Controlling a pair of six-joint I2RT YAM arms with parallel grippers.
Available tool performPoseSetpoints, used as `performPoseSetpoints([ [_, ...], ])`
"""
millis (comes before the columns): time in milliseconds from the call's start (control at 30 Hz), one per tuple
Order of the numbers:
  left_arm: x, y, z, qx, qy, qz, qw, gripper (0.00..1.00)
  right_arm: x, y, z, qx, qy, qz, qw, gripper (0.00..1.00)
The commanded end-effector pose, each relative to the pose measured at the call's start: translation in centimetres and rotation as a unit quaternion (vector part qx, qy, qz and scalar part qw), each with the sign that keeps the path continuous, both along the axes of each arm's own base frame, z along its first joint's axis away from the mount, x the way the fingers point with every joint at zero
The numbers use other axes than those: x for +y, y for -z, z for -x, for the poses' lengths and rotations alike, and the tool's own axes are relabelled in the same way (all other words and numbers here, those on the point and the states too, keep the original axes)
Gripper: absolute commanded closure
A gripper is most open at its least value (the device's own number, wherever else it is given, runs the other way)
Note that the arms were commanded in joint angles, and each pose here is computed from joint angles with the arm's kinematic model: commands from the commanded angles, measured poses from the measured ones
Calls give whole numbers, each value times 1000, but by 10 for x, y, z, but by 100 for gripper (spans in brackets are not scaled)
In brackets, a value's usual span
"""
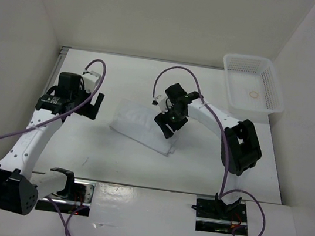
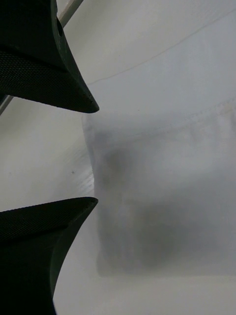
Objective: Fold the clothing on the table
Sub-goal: Fold the skirt
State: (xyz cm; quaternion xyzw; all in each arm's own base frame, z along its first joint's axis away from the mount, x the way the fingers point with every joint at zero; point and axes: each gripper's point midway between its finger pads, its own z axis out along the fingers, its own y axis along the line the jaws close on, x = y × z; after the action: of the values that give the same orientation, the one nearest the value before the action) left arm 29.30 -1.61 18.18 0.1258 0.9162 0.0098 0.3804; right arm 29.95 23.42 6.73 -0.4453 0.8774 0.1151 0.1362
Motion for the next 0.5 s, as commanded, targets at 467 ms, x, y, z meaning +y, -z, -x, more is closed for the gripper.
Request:
performPoseSetpoints([
  [467, 0, 5, -9, 3, -17, 12, 1000, 0, -27, 68, 42, 74, 56, 78, 993, 26],
])
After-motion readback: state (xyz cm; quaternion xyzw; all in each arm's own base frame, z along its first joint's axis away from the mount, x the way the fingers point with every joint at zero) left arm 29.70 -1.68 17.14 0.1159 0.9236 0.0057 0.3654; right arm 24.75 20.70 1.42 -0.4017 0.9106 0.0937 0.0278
